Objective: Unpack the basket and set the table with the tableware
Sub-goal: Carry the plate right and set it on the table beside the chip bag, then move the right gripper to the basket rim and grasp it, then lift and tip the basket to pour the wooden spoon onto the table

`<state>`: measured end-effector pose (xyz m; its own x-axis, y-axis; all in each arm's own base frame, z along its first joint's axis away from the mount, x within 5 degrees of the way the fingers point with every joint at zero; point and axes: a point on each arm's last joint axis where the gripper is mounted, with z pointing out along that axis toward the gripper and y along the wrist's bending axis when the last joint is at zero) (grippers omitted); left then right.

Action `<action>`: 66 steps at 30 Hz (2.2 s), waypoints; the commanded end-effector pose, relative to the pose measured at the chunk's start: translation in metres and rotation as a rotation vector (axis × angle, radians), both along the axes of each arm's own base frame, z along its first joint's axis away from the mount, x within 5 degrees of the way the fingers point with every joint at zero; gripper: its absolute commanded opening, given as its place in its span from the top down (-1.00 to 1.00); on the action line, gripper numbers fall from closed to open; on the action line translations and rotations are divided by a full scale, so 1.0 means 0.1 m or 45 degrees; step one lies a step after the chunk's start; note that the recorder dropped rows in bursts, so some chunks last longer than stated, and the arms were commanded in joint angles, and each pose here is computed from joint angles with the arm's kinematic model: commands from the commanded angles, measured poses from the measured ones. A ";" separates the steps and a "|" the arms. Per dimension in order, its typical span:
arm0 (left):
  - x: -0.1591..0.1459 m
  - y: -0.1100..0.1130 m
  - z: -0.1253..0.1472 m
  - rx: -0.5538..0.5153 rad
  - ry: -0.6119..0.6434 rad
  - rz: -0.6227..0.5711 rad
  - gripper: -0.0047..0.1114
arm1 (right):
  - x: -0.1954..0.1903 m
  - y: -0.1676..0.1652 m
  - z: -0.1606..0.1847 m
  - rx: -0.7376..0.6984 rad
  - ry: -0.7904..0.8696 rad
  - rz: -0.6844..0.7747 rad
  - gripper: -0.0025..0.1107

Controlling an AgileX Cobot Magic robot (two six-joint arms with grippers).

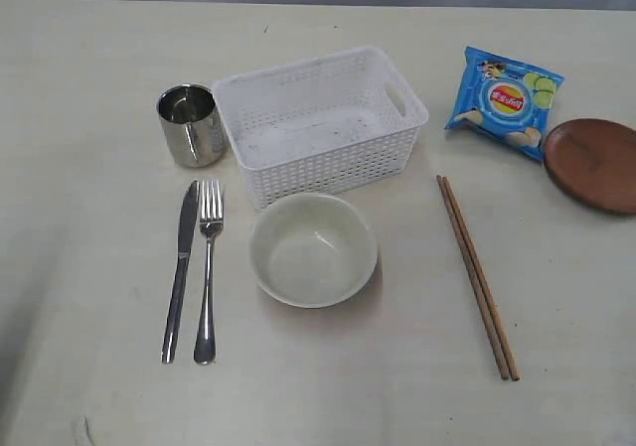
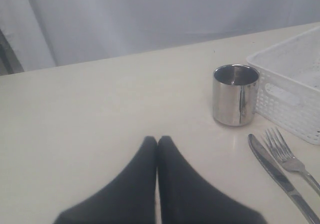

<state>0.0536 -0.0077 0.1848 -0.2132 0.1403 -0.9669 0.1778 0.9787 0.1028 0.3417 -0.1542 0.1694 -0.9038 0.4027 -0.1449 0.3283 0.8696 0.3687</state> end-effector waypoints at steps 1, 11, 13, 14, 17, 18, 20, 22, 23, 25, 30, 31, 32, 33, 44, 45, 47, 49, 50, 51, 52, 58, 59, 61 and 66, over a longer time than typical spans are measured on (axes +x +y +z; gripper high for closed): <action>0.00 0.00 -0.01 -0.012 0.000 0.002 0.92 | 0.20 0.25 0.56 0.104 -0.356 0.147 0.13; 0.00 0.00 -0.01 -0.012 0.000 0.002 0.92 | 0.60 1.90 0.84 0.112 -0.422 0.787 -0.05; 0.00 0.00 -0.01 -0.012 0.000 0.002 0.92 | 0.62 2.20 0.80 0.023 -0.416 0.892 -0.05; 0.00 0.00 -0.01 -0.012 0.000 0.002 0.92 | 0.62 2.36 0.77 -0.031 -0.409 0.943 -0.05; 0.00 0.00 -0.01 -0.012 0.000 0.002 0.92 | 0.63 2.87 0.60 -0.189 -0.376 1.062 -0.05; 0.00 0.00 -0.01 -0.012 0.000 0.002 0.92 | 0.64 2.94 0.56 -0.214 -0.365 1.073 -0.05; 0.00 0.00 -0.01 -0.012 0.000 0.002 0.92 | 0.72 3.13 0.39 -0.267 -0.309 1.066 -0.05; 0.00 0.00 -0.01 -0.012 0.000 0.002 0.92 | 0.80 3.22 0.24 -0.334 -0.261 1.048 -0.05; 0.00 0.00 -0.01 -0.012 0.000 0.002 0.92 | 0.85 3.25 0.16 -0.369 -0.242 1.028 -0.05; 0.00 0.00 -0.01 -0.012 0.000 0.002 0.92 | 0.90 3.26 0.06 -0.370 -0.214 0.995 0.06; 0.00 0.00 -0.01 -0.012 0.000 0.002 0.92 | 0.97 3.22 -0.03 -0.434 -0.244 1.006 0.96; 0.00 0.00 -0.01 -0.012 0.000 0.002 0.92 | 0.98 3.20 -0.01 -0.464 -0.251 1.002 0.96; 0.00 0.00 -0.01 -0.012 0.000 0.002 0.92 | 1.01 3.16 0.07 -0.527 -0.289 0.967 0.96; 0.00 0.00 -0.01 -0.012 0.000 0.002 0.92 | 1.01 3.15 0.12 -0.545 -0.310 0.950 0.96; 0.00 0.00 -0.01 -0.012 0.000 0.002 0.92 | 0.97 2.93 1.14 -0.934 -0.751 0.712 0.96; 0.00 0.00 -0.01 -0.012 0.000 0.002 0.92 | 0.94 2.92 1.22 -0.992 -0.791 0.690 0.96; 0.00 0.00 -0.01 -0.012 0.000 0.002 0.92 | 0.85 2.89 1.39 -1.121 -0.895 0.634 0.96; 0.00 0.00 -0.01 -0.012 0.000 0.002 0.92 | 0.75 2.88 1.47 -1.237 -0.980 0.614 0.96; 0.00 0.00 -0.01 -0.012 0.000 0.002 0.92 | 0.70 2.89 1.51 -1.300 -1.035 0.599 0.96; 0.00 0.00 -0.01 -0.012 0.000 0.002 0.92 | 0.65 2.90 1.54 -1.366 -1.082 0.582 0.96; 0.00 0.00 -0.01 -0.012 0.000 0.002 0.92 | 0.62 2.90 1.56 -1.428 -1.131 0.569 0.96; 0.00 0.00 -0.01 -0.012 0.000 0.002 0.92 | 0.42 3.10 1.40 -1.703 -1.252 0.648 0.96; 0.00 0.00 -0.01 -0.012 0.000 0.002 0.92 | 0.40 3.15 1.36 -1.729 -1.239 0.678 0.96; 0.00 0.00 -0.01 -0.012 0.000 0.002 0.92 | 0.40 3.22 1.28 -1.768 -1.216 0.751 0.96; 0.00 0.00 -0.01 -0.012 0.000 0.002 0.92 | 0.39 3.30 1.15 -1.895 -1.139 0.839 0.96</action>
<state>0.0536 -0.0077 0.1848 -0.2132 0.1403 -0.9669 0.1778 0.9787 0.1028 0.3826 0.1747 0.2832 -0.2949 -0.7892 -0.5386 -0.0227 0.5693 -0.8218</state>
